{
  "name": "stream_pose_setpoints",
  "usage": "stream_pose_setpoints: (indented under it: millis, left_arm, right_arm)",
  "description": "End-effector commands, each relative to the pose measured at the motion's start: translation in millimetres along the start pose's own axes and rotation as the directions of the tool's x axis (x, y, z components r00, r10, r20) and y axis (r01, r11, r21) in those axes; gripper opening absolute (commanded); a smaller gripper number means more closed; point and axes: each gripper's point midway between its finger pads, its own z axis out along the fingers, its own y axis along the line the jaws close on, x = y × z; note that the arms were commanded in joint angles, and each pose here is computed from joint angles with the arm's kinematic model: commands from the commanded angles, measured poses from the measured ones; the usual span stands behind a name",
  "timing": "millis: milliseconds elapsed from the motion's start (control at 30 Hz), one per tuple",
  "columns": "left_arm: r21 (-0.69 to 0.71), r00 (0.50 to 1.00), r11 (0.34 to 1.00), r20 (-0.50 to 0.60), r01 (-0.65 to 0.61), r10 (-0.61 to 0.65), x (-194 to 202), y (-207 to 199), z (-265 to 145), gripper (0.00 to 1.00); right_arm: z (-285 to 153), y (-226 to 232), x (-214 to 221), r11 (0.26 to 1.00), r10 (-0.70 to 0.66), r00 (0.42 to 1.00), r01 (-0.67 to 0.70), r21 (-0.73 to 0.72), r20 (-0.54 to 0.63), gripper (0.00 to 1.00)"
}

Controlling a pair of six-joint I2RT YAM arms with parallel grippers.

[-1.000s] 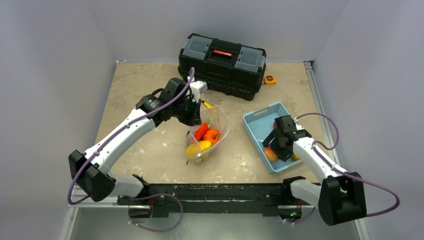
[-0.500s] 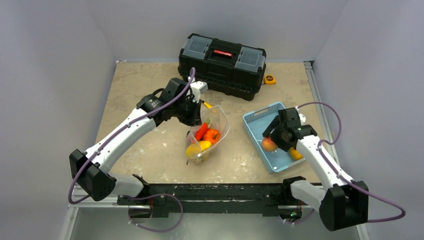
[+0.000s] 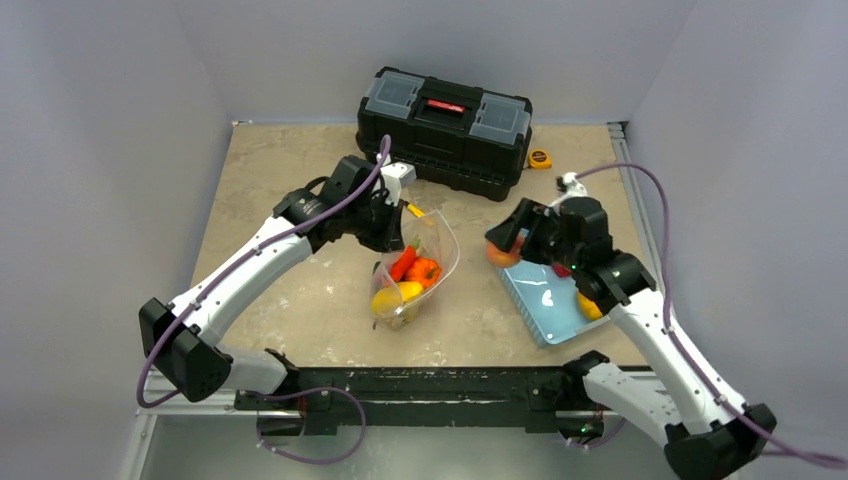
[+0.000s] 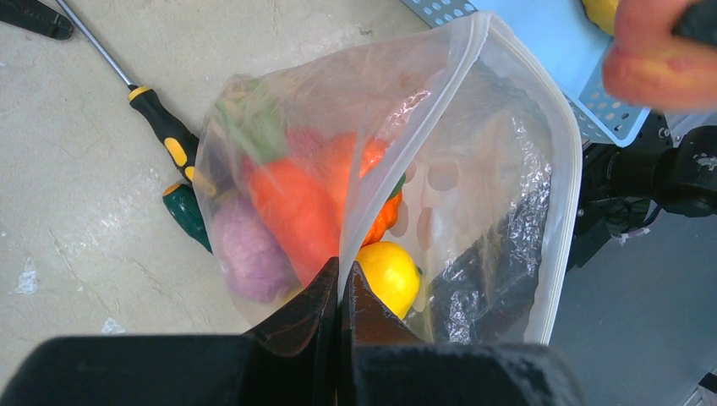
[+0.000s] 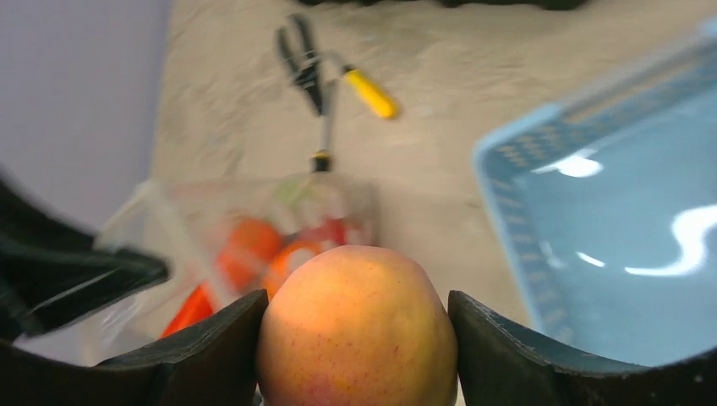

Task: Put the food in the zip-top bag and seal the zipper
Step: Pick up the fake fruit from the bin, then place the fake fruit in the zipper food storage bag.

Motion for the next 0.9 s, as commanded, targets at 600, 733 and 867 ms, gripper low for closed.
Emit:
stream_pose_setpoints:
  millis: [600,733,867]
  left_arm:
    - [0.023,0.999,1.0,0.051,0.0,-0.001,-16.8,-6.2,-5.8,0.0]
    - [0.028,0.999,1.0,0.054,-0.001,0.0,-17.4,-7.7,-7.0,0.0]
    - [0.028,0.998,1.0,0.056,-0.001,0.0,-17.7,-7.5,-7.1,0.0]
  right_arm:
    - [24.5,168.8,34.8,0.876,-0.482,0.874,0.479,0.052,0.061,0.44]
    - [24.4,175.4,36.6,0.876,-0.482,0.873,0.482,0.013,0.07,0.76]
    - [20.7,184.9,36.0,0.876,-0.477,0.875,0.481,-0.036,0.08,0.93]
